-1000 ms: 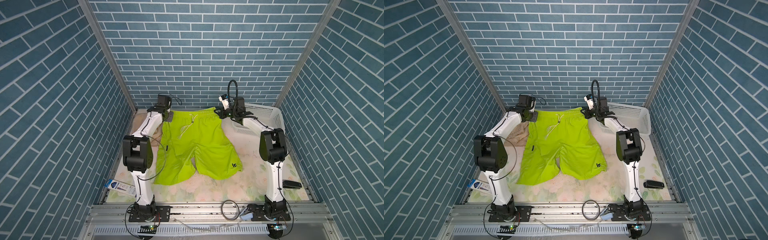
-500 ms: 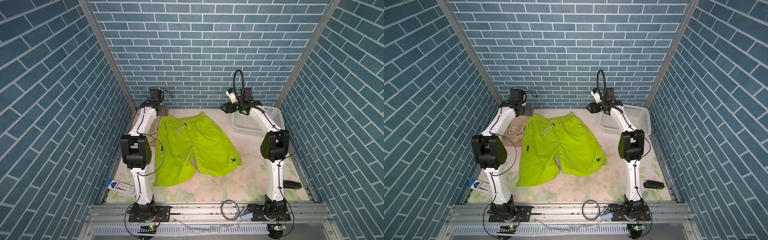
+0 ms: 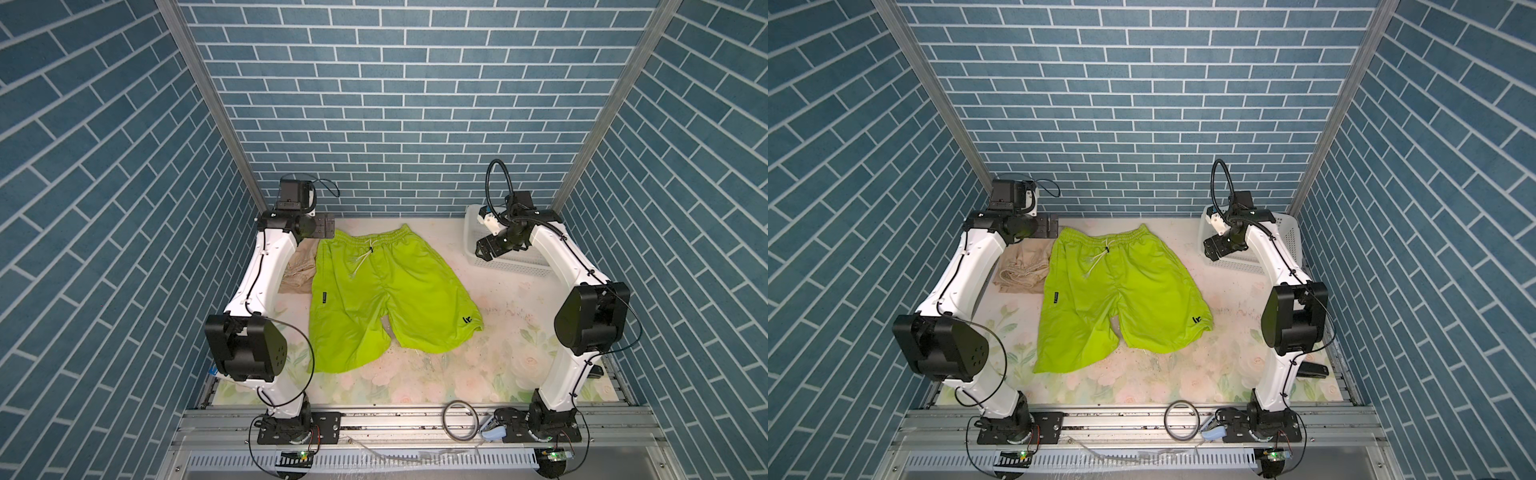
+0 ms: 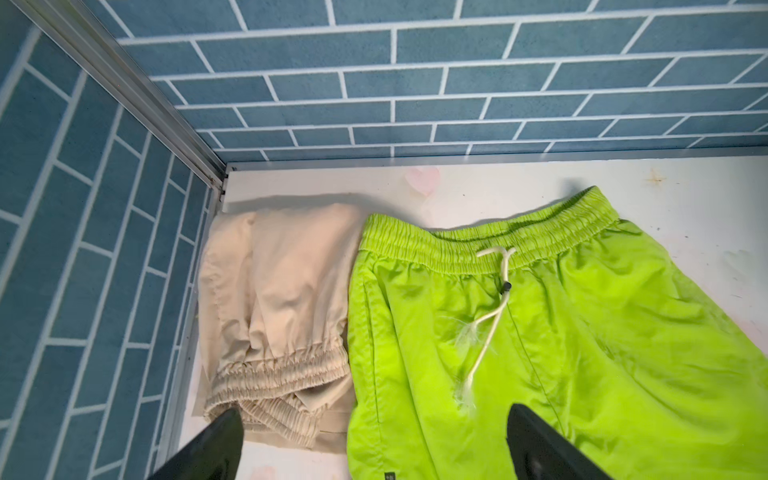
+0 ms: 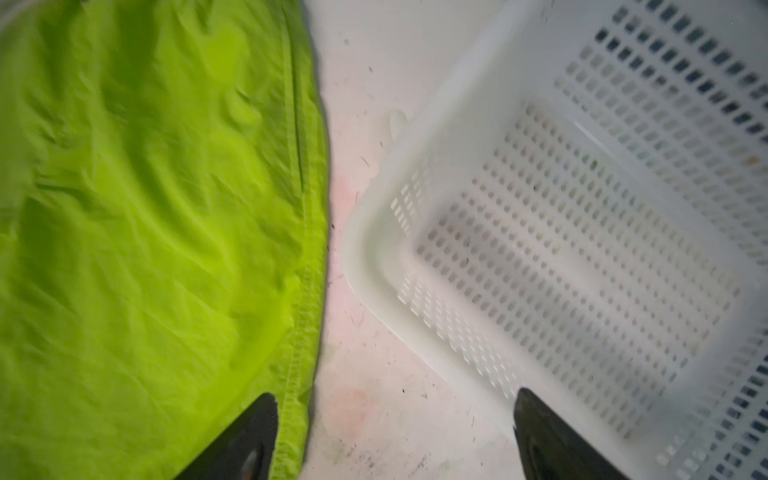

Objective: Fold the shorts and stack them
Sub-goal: 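Release the waistband and raise both grippers away from the shorts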

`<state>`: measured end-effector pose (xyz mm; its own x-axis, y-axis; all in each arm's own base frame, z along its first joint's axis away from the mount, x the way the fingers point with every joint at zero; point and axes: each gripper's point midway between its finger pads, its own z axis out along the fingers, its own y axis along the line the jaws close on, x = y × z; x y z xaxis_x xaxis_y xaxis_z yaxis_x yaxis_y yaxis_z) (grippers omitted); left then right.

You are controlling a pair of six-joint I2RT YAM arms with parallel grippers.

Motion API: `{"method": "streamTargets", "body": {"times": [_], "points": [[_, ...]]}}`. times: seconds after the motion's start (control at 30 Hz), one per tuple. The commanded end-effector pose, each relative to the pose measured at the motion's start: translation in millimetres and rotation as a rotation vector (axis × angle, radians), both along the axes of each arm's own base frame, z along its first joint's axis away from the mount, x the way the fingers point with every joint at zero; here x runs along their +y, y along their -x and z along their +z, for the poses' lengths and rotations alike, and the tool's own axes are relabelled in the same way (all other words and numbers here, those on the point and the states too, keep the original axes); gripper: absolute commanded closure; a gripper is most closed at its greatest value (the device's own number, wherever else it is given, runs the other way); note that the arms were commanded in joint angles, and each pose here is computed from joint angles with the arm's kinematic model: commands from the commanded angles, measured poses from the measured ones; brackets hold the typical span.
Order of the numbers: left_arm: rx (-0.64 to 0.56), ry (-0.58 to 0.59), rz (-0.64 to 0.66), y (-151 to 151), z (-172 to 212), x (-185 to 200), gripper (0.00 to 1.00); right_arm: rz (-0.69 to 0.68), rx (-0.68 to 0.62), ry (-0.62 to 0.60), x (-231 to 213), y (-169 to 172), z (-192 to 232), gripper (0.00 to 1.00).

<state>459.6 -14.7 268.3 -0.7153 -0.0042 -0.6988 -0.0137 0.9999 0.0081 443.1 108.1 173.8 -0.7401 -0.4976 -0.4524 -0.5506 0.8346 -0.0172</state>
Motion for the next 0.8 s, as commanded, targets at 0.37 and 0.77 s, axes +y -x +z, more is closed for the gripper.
{"method": "streamTargets", "body": {"times": [0.37,0.77], "points": [[0.083,0.164,0.012,54.9,-43.4,-17.7,0.00,-0.016,0.029,0.163,-40.6,-24.4,-45.7,0.12],[0.079,0.167,0.030,84.0,-42.0,-14.4,0.00,-0.108,0.056,0.029,-32.2,-39.4,-58.1,0.52]]}}
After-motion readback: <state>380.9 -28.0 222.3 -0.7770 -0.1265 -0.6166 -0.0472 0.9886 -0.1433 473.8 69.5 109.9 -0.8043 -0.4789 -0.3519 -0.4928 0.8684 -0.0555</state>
